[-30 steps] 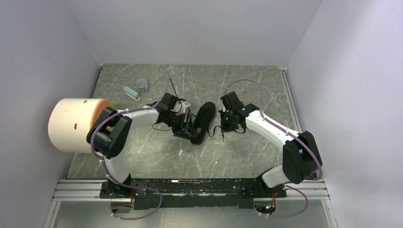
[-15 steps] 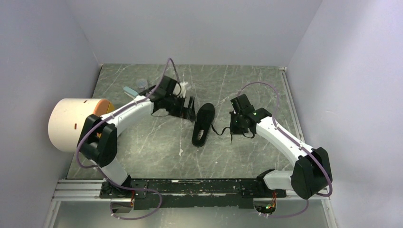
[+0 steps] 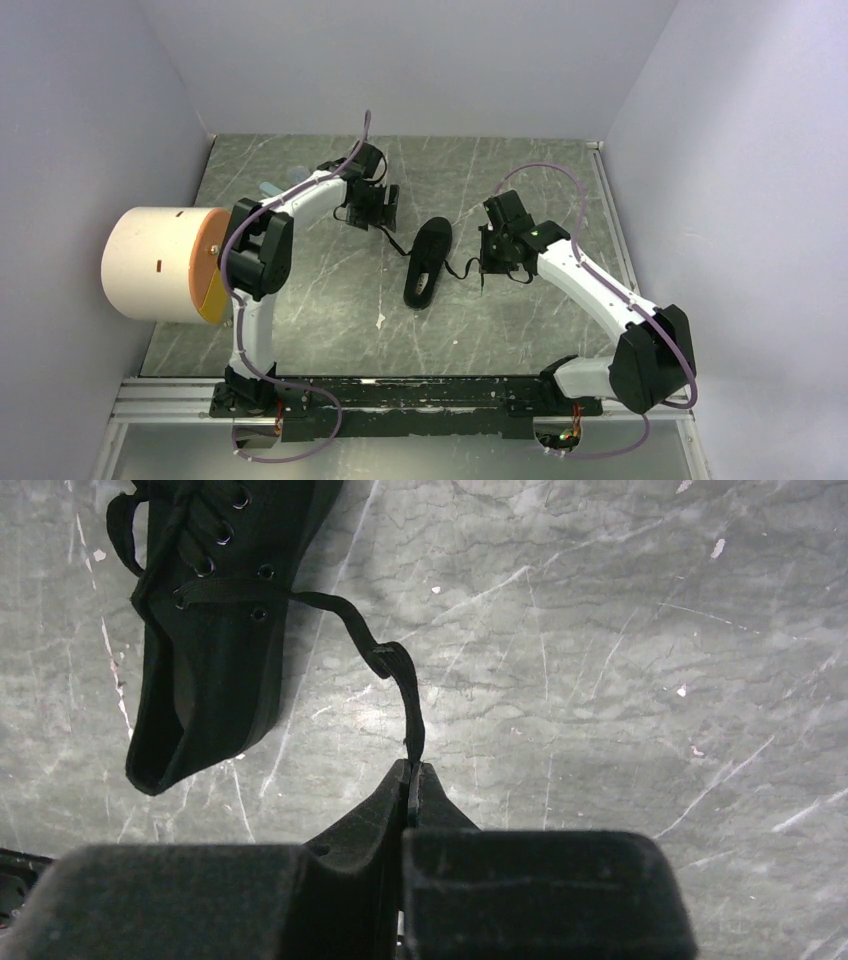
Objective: Tie the shoes
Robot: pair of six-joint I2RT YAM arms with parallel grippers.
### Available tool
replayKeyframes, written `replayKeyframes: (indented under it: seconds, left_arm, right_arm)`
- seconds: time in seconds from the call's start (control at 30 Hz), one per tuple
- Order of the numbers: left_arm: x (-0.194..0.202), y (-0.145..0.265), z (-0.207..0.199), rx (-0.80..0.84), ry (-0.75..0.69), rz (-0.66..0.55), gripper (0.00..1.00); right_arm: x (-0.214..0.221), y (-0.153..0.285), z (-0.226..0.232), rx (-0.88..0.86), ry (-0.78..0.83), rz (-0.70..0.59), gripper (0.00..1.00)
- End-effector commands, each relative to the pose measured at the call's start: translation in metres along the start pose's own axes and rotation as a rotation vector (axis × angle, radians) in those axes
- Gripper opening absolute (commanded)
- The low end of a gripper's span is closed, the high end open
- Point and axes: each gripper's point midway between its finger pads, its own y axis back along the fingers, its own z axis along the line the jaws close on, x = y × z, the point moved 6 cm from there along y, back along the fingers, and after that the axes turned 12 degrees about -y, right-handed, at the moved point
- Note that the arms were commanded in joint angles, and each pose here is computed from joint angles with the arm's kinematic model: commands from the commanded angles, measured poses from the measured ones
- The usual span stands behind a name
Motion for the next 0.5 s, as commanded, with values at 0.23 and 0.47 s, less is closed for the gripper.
replayKeyframes:
  seconds: [0.23,0.47]
  left_arm:
    - [0.008,-0.033,-0.003,-0.067,0.222,0.072,0.76]
    - [0.007,-0.049,-0.01,-0.141,0.184,0.107,0.61]
  right_arm:
    - [-0.013,-0.004,0.004,0.003,0.012,-0.037,0.0]
    - [-0.016,-0.003,0.002,0.018,0.008,-0.054,0.0]
